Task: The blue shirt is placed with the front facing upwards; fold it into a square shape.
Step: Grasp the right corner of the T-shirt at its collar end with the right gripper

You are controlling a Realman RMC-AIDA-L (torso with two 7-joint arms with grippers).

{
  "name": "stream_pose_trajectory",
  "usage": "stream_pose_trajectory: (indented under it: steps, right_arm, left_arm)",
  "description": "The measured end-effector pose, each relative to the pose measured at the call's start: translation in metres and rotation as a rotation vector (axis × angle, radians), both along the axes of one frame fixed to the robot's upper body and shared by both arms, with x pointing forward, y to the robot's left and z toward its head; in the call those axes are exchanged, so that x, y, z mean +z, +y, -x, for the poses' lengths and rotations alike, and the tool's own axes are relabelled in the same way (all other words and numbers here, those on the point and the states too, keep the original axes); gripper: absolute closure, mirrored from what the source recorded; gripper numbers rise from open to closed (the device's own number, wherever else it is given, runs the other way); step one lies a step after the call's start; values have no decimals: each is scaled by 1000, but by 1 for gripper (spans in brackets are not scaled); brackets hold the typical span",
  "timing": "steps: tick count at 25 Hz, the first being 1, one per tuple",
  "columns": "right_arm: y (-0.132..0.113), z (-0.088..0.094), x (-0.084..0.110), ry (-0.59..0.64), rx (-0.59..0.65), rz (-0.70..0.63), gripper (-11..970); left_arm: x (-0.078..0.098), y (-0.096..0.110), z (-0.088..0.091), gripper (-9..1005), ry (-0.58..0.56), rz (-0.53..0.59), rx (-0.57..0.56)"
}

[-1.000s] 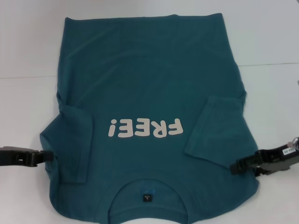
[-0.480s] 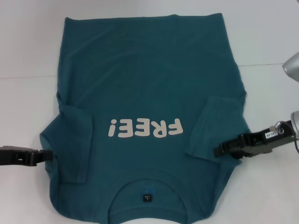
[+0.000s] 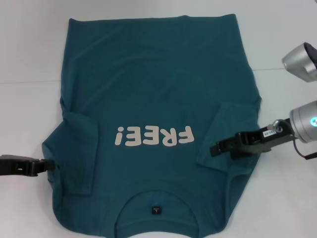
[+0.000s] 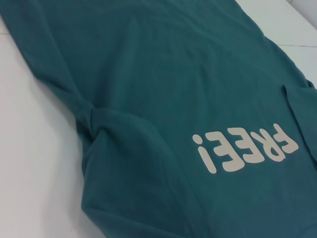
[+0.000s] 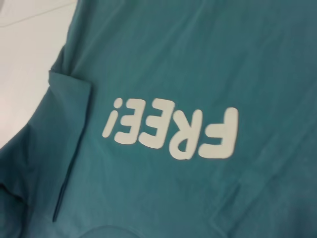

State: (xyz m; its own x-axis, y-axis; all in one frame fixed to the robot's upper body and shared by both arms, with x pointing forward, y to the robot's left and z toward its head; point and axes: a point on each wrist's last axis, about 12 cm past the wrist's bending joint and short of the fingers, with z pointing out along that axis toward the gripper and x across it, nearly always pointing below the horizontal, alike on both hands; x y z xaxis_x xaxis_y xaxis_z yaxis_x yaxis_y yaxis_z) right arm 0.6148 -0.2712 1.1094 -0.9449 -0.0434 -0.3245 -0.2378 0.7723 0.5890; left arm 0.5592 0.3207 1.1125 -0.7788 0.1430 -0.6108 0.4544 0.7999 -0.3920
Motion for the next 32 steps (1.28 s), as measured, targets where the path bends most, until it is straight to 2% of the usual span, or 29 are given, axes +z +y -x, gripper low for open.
stream_pose_trajectory:
  steps: [8,13,16,22,26,32]
  right_arm:
    - [11,-6,-2,-21,9,2,124]
    - [-1,-6,8,-41,2,-20,124]
    - [-19,3,14,-16,-1,-19,124]
    - [-67,29,12,74,-52,2,124]
    - [-81,44,5,117,-68,-3,124]
    - [-88,56,-5,150,-77,12,125]
  left_arm:
    - [-2,2,2,994,1,-2,4]
    - [-3,2,2,994,3,-2,5]
    - [-3,2,3,994,4,-1,5]
    - [-3,2,3,994,6,0,1]
    - [-2,1,2,994,3,0,-4]
    - [0,-1,1,994,1,2,-8]
